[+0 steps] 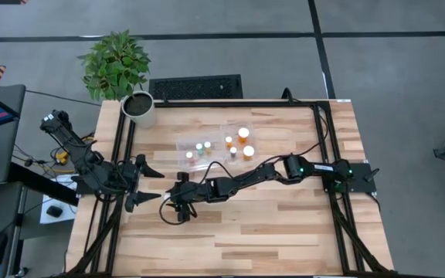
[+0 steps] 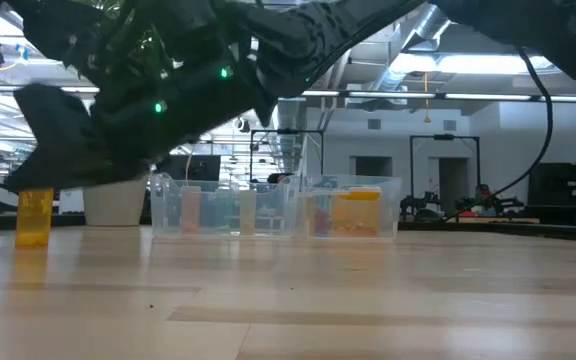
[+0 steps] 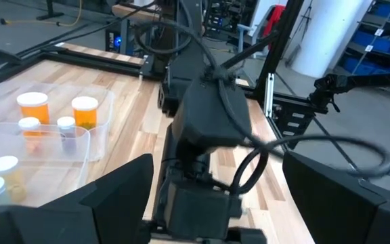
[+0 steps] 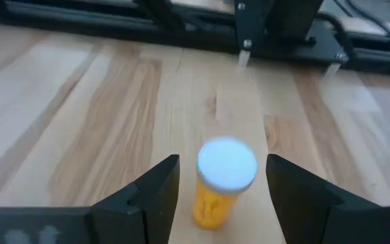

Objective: Pick and place medicine bottles into bin by pill shape (circle, oval)
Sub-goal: Put the orange tablet bottle into the left transparent bin

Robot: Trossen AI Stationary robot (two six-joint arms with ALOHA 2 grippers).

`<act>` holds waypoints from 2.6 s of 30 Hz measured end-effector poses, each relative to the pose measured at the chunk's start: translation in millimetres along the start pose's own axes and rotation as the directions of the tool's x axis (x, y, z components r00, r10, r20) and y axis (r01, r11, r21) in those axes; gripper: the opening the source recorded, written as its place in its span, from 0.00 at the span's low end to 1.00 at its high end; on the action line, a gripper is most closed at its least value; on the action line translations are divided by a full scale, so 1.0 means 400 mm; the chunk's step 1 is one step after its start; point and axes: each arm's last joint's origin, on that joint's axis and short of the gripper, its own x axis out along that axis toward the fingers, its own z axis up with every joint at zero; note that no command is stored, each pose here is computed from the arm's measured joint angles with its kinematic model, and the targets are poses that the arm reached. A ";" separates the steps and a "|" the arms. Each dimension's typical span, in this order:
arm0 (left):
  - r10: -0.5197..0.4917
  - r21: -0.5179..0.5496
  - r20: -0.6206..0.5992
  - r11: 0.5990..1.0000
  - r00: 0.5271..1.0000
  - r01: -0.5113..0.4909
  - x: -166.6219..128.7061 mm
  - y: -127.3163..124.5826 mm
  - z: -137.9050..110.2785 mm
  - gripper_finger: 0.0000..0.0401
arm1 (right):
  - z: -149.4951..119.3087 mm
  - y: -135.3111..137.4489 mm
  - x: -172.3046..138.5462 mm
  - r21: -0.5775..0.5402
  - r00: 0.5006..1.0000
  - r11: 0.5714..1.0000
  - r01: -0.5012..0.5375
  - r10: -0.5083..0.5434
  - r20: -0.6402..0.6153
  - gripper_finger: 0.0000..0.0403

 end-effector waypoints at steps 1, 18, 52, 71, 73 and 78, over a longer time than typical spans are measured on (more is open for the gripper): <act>0.000 -0.001 0.001 1.000 1.000 0.000 0.000 0.000 0.000 0.80 | -0.005 0.000 0.002 -0.001 1.000 1.000 0.000 0.000 -0.005 0.56; 0.000 -0.001 0.002 1.000 1.000 0.000 0.000 0.000 0.000 0.80 | -0.002 0.000 0.002 0.001 1.000 1.000 0.000 0.000 0.005 0.34; 0.047 0.003 0.025 0.999 0.999 -0.047 -0.001 0.004 0.003 0.80 | 0.196 -0.071 -0.416 -0.033 0.981 0.995 0.094 -0.098 -0.165 0.29; 0.165 -0.018 0.085 0.986 0.983 -0.164 -0.003 0.013 0.009 0.80 | -0.025 -0.263 -0.391 0.140 0.930 0.930 0.341 -0.355 0.093 0.29; 0.164 -0.022 0.089 0.986 0.982 -0.163 -0.003 0.012 0.010 0.80 | -0.039 -0.263 -0.371 0.138 0.931 0.929 0.343 -0.355 0.079 0.29; 0.163 -0.028 0.093 0.987 0.982 -0.161 -0.004 0.012 0.012 0.80 | -0.057 -0.262 -0.331 0.140 0.931 0.929 0.344 -0.356 0.075 0.29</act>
